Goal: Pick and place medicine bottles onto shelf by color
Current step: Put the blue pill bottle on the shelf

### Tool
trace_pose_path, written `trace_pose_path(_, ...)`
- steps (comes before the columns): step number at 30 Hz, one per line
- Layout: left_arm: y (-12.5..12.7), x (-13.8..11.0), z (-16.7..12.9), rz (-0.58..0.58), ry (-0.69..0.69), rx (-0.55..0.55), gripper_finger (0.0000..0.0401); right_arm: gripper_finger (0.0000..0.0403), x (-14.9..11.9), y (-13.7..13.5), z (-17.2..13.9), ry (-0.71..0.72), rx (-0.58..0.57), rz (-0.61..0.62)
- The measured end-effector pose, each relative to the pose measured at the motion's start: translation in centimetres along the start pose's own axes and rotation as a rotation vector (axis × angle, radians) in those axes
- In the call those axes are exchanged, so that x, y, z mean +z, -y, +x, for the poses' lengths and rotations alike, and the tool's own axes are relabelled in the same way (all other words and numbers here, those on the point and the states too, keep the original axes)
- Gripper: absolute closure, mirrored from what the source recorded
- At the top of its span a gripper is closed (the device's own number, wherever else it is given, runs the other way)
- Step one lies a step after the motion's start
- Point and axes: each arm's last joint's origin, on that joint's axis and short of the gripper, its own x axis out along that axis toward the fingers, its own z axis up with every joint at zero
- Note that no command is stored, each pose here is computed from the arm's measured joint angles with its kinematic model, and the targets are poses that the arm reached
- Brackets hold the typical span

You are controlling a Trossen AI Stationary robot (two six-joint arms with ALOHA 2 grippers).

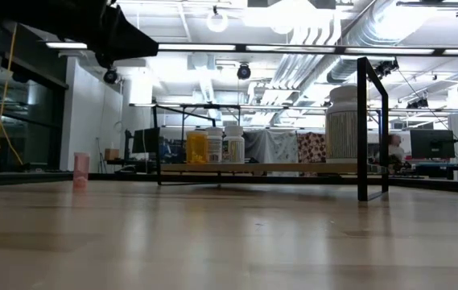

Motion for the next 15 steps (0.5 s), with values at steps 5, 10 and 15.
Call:
trace_pose_path(5, 0.0, 0.0, 0.0, -0.005, -0.001, 0.01, 0.0301, 0.0135, -0.1, -0.4, 1.3, -0.055, -0.042, -0.022)
trace_pose_path(10, 0.0, 0.0, 0.0, -0.009, -0.004, 0.011, 0.0301, 0.0135, -0.5, -0.4, 2.1, -0.081, -0.118, -0.036)
trace_pose_path(15, 0.0, -0.1, 0.0, -0.009, -0.005, 0.011, 0.0301, 0.0135, -1.0, -0.6, 2.6, -0.091, -0.141, -0.053)
